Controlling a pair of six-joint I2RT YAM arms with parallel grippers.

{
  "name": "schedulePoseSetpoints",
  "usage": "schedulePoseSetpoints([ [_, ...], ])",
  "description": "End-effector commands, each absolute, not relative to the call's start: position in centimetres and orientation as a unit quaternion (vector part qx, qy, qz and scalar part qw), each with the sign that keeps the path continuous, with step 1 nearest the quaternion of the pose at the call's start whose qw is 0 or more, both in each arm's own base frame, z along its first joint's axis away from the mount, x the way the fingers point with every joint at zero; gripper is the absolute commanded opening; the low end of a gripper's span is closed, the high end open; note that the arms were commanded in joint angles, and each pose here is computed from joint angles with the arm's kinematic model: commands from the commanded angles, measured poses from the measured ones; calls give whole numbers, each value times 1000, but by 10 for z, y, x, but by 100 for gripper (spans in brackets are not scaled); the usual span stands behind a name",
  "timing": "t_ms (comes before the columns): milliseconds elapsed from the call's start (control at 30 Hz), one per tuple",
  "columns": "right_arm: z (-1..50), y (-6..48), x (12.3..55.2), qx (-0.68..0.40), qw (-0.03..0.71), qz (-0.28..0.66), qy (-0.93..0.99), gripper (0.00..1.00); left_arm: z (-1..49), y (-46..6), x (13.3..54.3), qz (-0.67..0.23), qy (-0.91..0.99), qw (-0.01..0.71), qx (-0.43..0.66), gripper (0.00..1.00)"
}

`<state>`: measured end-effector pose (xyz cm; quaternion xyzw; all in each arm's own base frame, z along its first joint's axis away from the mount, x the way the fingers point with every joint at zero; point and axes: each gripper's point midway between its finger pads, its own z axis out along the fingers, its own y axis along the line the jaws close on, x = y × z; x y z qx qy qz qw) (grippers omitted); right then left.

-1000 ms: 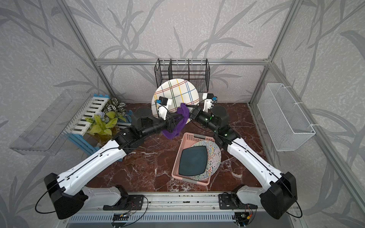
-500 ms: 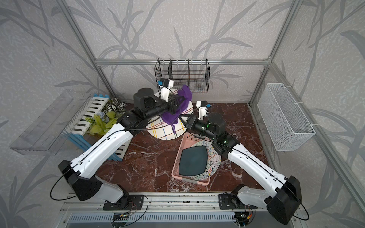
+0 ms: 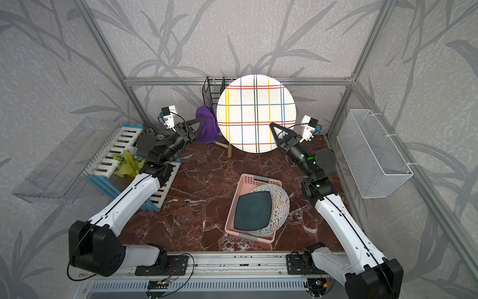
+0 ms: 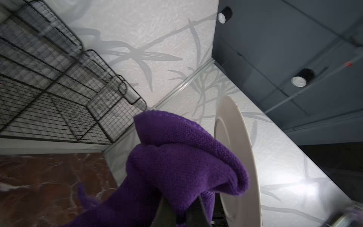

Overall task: Wipe the wet plate dry
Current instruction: Wipe the plate with towel.

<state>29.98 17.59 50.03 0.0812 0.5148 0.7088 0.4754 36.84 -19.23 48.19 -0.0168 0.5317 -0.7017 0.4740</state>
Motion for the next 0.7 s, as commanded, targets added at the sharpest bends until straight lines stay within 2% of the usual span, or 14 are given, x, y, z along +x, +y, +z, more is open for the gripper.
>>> schedulePoseSetpoints([
  [0, 539, 176, 262, 24, 478, 762, 437, 0, 559, -179, 309, -830, 379, 407, 34, 0],
  [133, 530, 213, 260, -2, 444, 770, 459, 0, 592, -179, 297, -856, 333, 393, 44, 0],
  [367, 520, 267, 276, -14, 394, 794, 462, 0, 597, -203, 272, -888, 299, 346, 44, 0],
  [533, 553, 264, 304, -11, 427, 780, 458, 0, 583, -247, 248, -888, 326, 320, 60, 0],
  [667, 550, 238, 322, 17, 453, 762, 462, 0, 599, -218, 252, -882, 301, 359, 51, 0],
])
